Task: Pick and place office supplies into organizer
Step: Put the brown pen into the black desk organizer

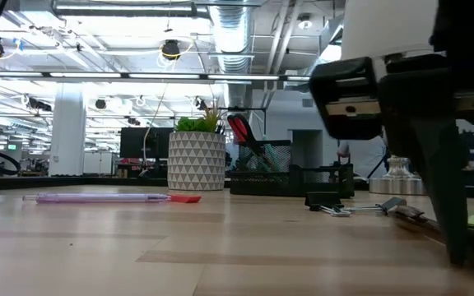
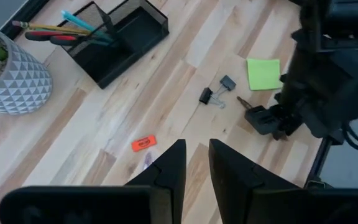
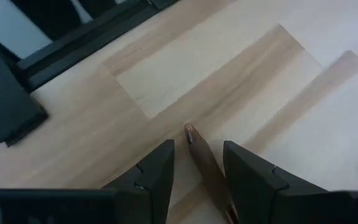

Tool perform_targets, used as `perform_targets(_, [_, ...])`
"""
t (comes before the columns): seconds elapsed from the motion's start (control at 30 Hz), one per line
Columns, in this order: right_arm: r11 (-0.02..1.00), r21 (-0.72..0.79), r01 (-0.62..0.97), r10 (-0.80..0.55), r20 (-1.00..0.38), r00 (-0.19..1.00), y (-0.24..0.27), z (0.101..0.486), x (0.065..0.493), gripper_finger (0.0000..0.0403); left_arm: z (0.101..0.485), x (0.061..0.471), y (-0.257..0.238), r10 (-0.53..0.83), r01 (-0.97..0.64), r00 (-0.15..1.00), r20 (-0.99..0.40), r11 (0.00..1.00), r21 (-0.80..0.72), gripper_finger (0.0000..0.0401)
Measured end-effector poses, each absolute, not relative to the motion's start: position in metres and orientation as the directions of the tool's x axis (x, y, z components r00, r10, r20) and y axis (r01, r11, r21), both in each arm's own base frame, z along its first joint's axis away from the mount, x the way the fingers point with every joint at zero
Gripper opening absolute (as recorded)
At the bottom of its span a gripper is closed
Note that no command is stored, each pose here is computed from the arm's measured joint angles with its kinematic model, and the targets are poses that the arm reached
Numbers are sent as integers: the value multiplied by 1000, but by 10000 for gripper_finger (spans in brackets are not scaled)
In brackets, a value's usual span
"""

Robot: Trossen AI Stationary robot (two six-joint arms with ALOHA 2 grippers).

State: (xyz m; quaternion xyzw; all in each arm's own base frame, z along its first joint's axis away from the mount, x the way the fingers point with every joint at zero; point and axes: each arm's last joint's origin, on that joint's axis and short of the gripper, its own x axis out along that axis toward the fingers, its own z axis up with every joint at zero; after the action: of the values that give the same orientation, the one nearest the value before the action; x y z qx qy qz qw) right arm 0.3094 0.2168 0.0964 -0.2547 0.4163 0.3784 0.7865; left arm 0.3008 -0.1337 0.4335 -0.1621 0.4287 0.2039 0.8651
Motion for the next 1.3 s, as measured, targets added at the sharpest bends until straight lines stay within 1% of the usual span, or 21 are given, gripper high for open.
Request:
perform_targets(0.07, [553, -66, -830, 420, -838, 347, 214, 93, 313, 130, 433, 300, -136, 205, -488, 550, -810, 866, -113, 61])
perform_targets(0.13, [515, -80, -853, 438, -831, 342, 212, 93, 315, 125, 433, 298, -139, 192, -485, 550, -813, 865, -124, 61])
perform_targets(0.2, [476, -70, -877, 473, -820, 322, 208, 92, 319, 116, 433, 297, -143, 179, -483, 550, -816, 865, -136, 61])
perform_targets(0.27, [462, -60, -885, 489, -815, 311, 203, 92, 321, 103, 433, 296, -146, 171, -483, 551, -817, 863, -145, 61])
perform_targets(0.47, [471, -7, -882, 524, -802, 286, 188, 90, 329, 43, 434, 290, -158, 145, -483, 563, -813, 857, -181, 61])
perform_targets(0.53, [494, 13, -869, 527, -800, 287, 186, 90, 331, 23, 436, 287, -161, 134, -481, 572, -809, 854, -199, 61])
perform_targets(0.6, [520, 34, -853, 530, -797, 291, 185, 91, 331, 16, 438, 285, -164, 128, -486, 581, -804, 847, -216, 61])
perform_targets(0.7, [560, 71, -825, 547, -780, 304, 185, 91, 332, 23, 441, 280, -169, 119, -486, 596, -794, 841, -238, 61])
perform_targets(0.8, [619, 103, -778, 565, -747, 350, 187, 94, 336, 29, 446, 276, -172, 137, -501, 622, -771, 827, -256, 61])
perform_targets(0.87, [662, 118, -740, 569, -722, 394, 186, 101, 340, 22, 448, 274, -174, 155, -511, 640, -753, 817, -267, 61])
perform_targets(0.97, [735, 96, -672, 523, -710, 471, 180, 111, 349, 13, 455, 266, -171, 178, -525, 662, -728, 803, -281, 61])
perform_targets(1.1, [803, 13, -596, 464, -642, 611, 169, 146, 361, 13, 463, 257, -168, 200, -530, 693, -692, 792, -302, 61])
perform_targets(1.2, [855, -15, -519, 410, -592, 693, 154, 175, 364, 12, 470, 249, -165, 208, -525, 713, -670, 792, -313, 61])
perform_targets(1.3, [922, -79, -378, 293, -494, 818, 125, 216, 367, 11, 475, 244, -160, 231, -524, 730, -643, 794, -309, 61])
